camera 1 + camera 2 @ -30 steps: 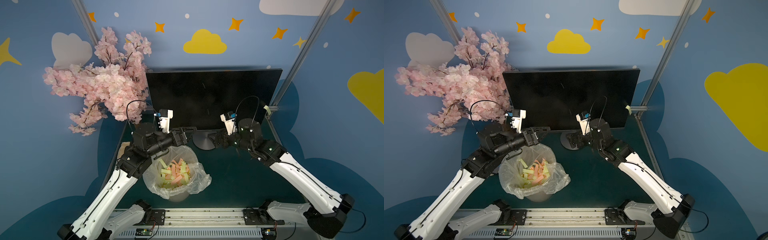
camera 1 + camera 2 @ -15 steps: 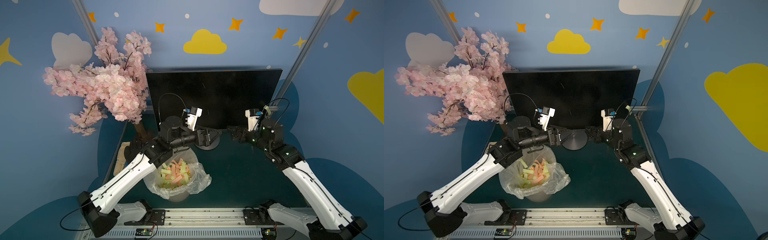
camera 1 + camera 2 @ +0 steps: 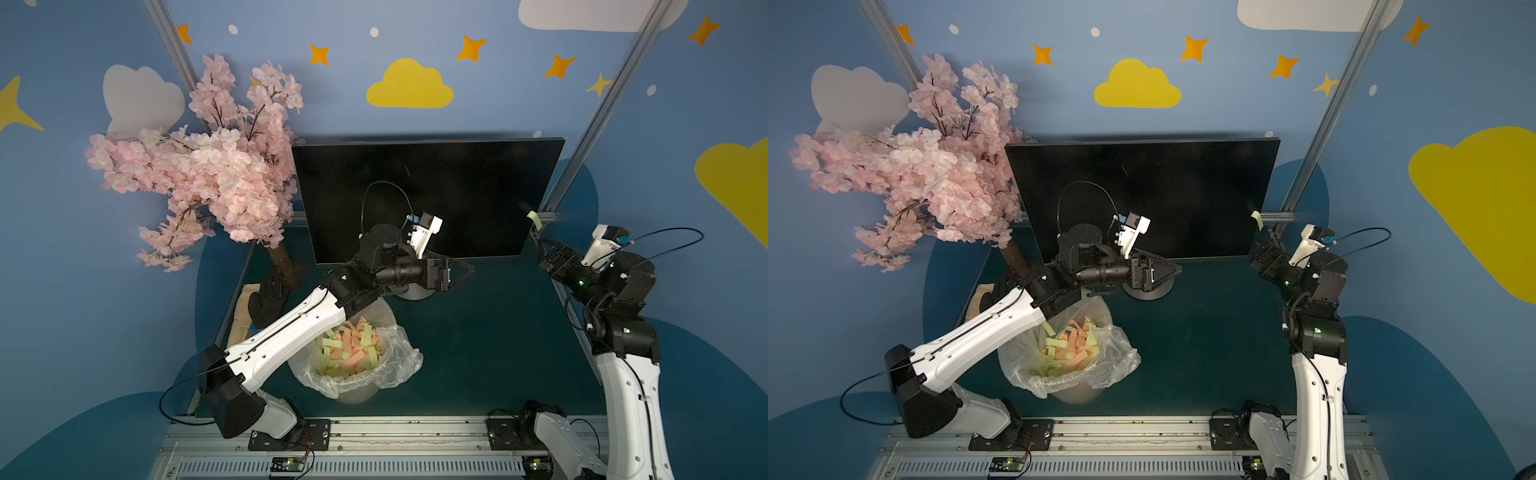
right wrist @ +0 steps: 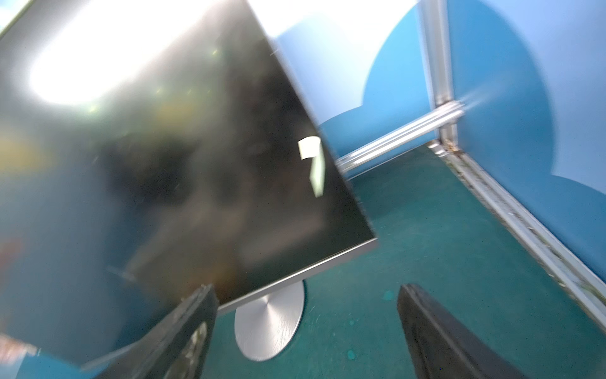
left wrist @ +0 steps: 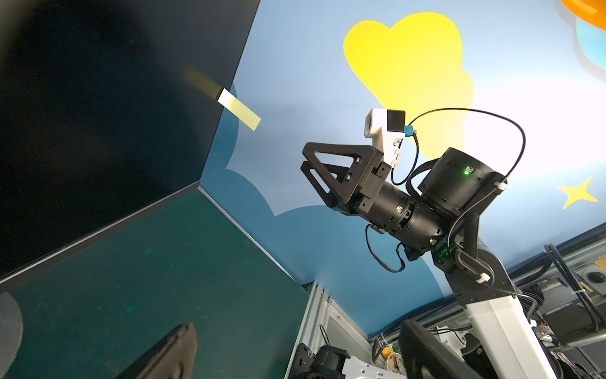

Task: Remove the sticky note from the monitor
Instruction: Tear off the sticky note from the monitor, then place the sticky note in the trash bin.

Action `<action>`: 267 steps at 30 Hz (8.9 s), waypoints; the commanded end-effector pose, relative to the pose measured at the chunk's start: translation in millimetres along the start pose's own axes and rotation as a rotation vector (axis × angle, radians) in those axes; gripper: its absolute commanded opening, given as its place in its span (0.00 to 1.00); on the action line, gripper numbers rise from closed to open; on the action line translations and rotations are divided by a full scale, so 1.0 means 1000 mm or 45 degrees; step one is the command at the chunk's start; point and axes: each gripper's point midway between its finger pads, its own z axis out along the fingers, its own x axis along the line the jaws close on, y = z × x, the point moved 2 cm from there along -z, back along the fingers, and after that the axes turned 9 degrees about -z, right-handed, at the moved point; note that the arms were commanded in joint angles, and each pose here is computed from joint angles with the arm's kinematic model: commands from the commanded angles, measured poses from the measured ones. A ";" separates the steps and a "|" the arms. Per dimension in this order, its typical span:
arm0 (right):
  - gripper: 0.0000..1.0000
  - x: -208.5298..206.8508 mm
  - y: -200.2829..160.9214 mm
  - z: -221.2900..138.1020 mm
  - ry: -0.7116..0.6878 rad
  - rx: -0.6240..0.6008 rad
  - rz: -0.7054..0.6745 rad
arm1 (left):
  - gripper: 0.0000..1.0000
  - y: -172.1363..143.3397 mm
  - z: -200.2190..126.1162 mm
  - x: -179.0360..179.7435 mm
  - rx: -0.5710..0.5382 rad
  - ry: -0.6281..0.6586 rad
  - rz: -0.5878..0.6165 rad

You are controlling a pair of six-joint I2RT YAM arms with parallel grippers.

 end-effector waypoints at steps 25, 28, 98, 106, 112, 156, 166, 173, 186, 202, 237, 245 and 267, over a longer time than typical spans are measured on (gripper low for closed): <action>0.73 0.013 0.028 0.075 0.326 0.011 0.125 | 1.00 0.011 0.025 -0.006 0.044 -0.119 0.058; 0.73 0.011 0.028 0.080 0.306 0.010 0.117 | 1.00 0.012 0.024 -0.006 0.041 -0.118 0.058; 0.00 0.052 -0.015 0.057 0.445 0.206 0.085 | 1.00 0.003 -0.003 0.007 0.020 -0.051 0.023; 0.00 0.106 -0.032 0.039 0.597 0.271 0.000 | 1.00 -0.004 -0.037 0.015 -0.012 0.034 0.016; 0.00 0.157 -0.053 0.026 0.748 0.361 -0.096 | 1.00 -0.008 -0.076 0.019 -0.071 0.129 0.020; 0.00 0.372 -0.248 -0.067 1.340 0.834 -1.029 | 1.00 -0.016 -0.275 0.069 -0.816 0.894 -0.185; 0.69 0.387 -0.246 -0.073 1.364 0.790 -1.071 | 1.00 -0.017 -0.273 0.069 -0.807 0.887 -0.187; 0.80 0.387 -0.234 -0.073 1.343 0.736 -1.089 | 1.00 -0.018 -0.272 0.070 -0.806 0.879 -0.193; 0.84 0.360 -0.263 -0.058 1.210 0.795 -1.190 | 1.00 -0.017 -0.270 0.069 -0.805 0.866 -0.193; 0.85 0.366 -0.227 -0.072 1.258 0.683 -1.156 | 1.00 -0.017 -0.268 0.071 -0.798 0.863 -0.197; 0.88 0.382 -0.180 -0.085 1.687 0.753 -0.513 | 0.84 -0.065 -0.218 0.081 -0.417 0.614 -0.291; 0.88 0.388 -0.184 -0.085 1.699 0.775 -0.511 | 0.84 -0.060 -0.216 0.077 -0.445 0.563 -0.276; 0.88 0.395 -0.186 -0.092 1.720 0.785 -0.523 | 0.20 -0.048 -0.203 0.078 -0.460 0.498 -0.267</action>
